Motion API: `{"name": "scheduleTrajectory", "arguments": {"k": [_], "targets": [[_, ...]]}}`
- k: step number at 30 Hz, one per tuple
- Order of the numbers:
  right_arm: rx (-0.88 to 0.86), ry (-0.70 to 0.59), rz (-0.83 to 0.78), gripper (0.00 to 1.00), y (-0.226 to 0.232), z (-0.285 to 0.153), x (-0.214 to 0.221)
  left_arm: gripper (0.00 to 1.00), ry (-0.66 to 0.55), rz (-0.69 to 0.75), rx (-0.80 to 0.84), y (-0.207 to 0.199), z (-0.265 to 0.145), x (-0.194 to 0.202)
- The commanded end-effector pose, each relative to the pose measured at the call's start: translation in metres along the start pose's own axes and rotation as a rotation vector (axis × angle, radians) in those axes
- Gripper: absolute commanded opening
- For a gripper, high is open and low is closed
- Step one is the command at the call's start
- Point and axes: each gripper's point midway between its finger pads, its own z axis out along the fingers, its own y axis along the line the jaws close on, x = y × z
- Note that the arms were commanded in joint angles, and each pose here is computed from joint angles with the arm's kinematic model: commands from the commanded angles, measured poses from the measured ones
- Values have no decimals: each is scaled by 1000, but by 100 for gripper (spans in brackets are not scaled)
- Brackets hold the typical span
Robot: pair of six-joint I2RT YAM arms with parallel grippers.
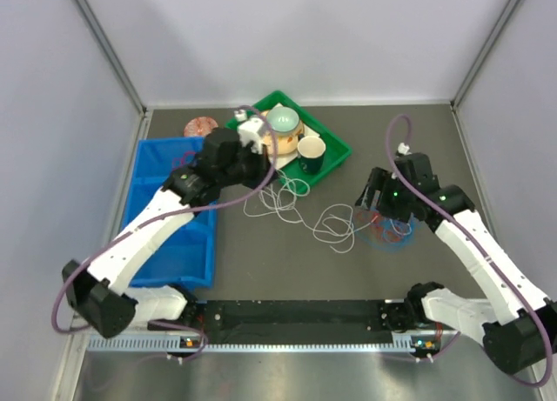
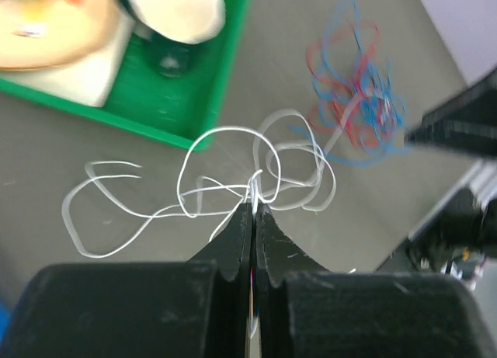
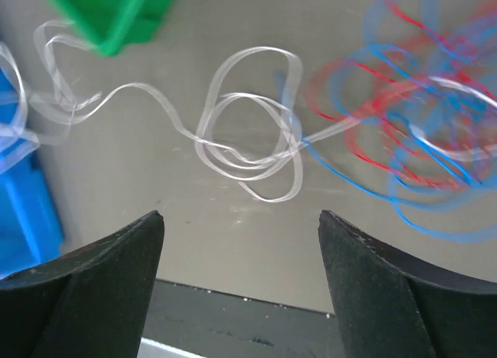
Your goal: Untangle the cables
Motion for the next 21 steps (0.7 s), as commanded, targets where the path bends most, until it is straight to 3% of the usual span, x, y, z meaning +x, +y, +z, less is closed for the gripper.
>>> {"name": "scheduleTrajectory", "arguments": {"k": [1, 5, 9, 14, 21], "targets": [[94, 8, 178, 77, -36, -1, 19, 0, 122, 124, 46, -36, 34, 40], [125, 19, 238, 77, -47, 1, 34, 0, 177, 183, 79, -64, 62, 71], [181, 78, 296, 79, -67, 7, 62, 0, 137, 266, 34, -80, 90, 87], [180, 53, 403, 79, -81, 5, 71, 1, 134, 323, 59, -100, 113, 105], [175, 8, 439, 79, -88, -3, 56, 42, 170, 402, 115, -123, 145, 126]]}}
